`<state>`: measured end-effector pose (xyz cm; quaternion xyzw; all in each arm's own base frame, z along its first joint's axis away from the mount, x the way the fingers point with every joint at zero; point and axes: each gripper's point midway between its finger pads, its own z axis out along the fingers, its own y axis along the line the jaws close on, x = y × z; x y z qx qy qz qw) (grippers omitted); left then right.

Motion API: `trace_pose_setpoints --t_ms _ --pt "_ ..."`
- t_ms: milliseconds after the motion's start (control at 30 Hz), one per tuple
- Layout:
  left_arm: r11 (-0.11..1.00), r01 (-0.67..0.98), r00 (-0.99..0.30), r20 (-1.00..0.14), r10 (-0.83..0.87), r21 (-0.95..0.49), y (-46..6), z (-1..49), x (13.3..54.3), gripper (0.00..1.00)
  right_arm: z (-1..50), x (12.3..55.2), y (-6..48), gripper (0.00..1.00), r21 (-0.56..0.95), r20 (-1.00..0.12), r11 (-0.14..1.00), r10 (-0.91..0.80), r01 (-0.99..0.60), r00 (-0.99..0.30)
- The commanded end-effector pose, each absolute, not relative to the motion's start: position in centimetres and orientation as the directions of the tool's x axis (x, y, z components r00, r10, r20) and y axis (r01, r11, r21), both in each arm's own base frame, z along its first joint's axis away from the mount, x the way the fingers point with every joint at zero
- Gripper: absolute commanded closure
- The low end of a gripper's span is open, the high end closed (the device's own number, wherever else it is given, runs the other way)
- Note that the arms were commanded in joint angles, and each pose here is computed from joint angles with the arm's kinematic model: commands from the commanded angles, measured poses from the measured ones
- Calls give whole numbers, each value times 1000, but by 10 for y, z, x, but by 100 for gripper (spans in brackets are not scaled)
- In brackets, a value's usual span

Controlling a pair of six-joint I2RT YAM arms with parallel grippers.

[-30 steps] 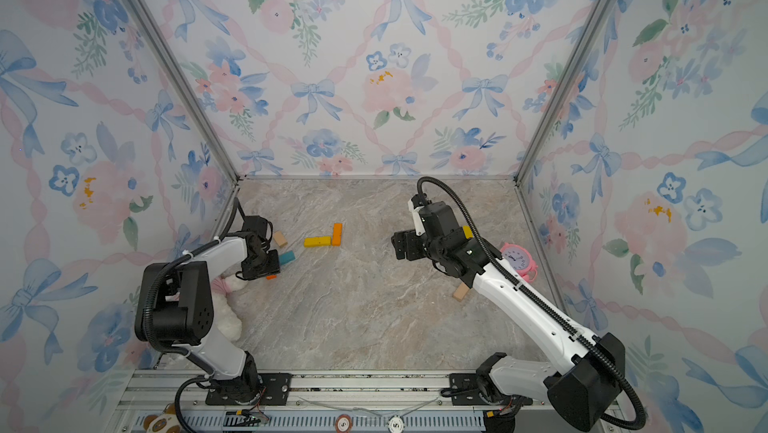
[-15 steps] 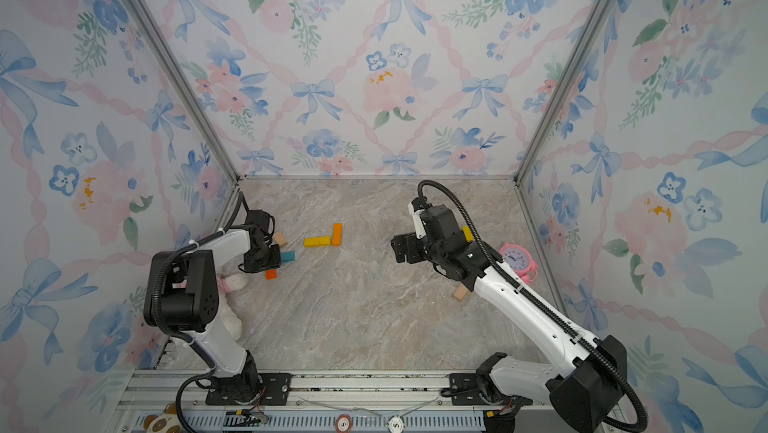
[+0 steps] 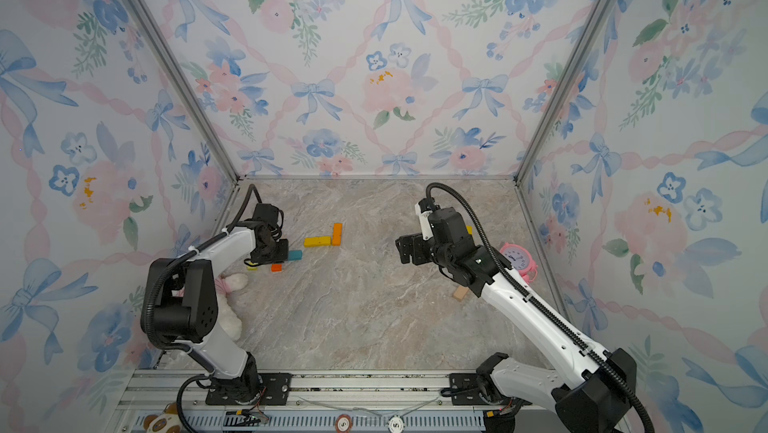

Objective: Assemble the letter t with building blocks
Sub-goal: Pick up the building block from the center of the board, then assemble the building block at the center of the board.

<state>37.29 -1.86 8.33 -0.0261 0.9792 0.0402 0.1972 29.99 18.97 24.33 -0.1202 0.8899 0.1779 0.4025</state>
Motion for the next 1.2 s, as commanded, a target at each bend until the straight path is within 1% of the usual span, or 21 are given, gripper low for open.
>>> trace_pose_setpoints --t_ms 0,67,133,200,267,300,333,367,400,567,733,833,1000,1167 --pt "986 137 -786 -596 164 91 -69 166 407 81 243 295 176 4 212 -763 913 -68 -349 -642" --pt "949 277 -704 -640 309 153 -109 193 417 81 241 294 168 4 206 -765 920 -62 -334 -642" --pt "876 429 -621 -633 462 219 -152 200 424 82 241 292 161 4 202 -766 923 -59 -327 -640" --pt "800 534 -556 -598 577 274 -185 192 427 85 240 290 154 4 198 -768 928 -54 -317 -638" --pt "710 635 -487 -556 674 304 -216 176 427 94 238 288 148 4 197 -768 931 -49 -309 -639" --pt "663 679 -453 -532 715 314 -228 167 426 95 238 288 145 4 200 -767 932 -43 -302 -640" --pt "616 717 -418 -504 755 328 -237 157 426 96 237 286 142 4 199 -764 933 -42 -298 -644" --pt "574 744 -386 -481 787 342 -245 149 425 99 237 285 141 4 200 -763 934 -41 -296 -645" --pt "535 766 -355 -458 815 357 -252 143 425 100 237 285 138 4 198 -762 936 -41 -292 -646" --pt "372 842 -217 -386 897 391 -269 122 425 100 241 280 132 3 185 -766 938 -49 -293 -641" --pt "208 895 -95 -285 954 395 -268 92 416 99 240 279 132 3 188 -765 938 -45 -290 -642" --pt "181 899 -92 -232 968 398 -263 73 424 100 240 280 133 3 193 -762 936 -45 -294 -646" --pt "170 900 -92 -206 974 401 -258 61 440 100 240 281 135 3 196 -750 935 -51 -295 -659" --pt "178 900 -101 -207 973 397 -255 54 452 100 236 281 135 3 199 -745 937 -47 -289 -665"
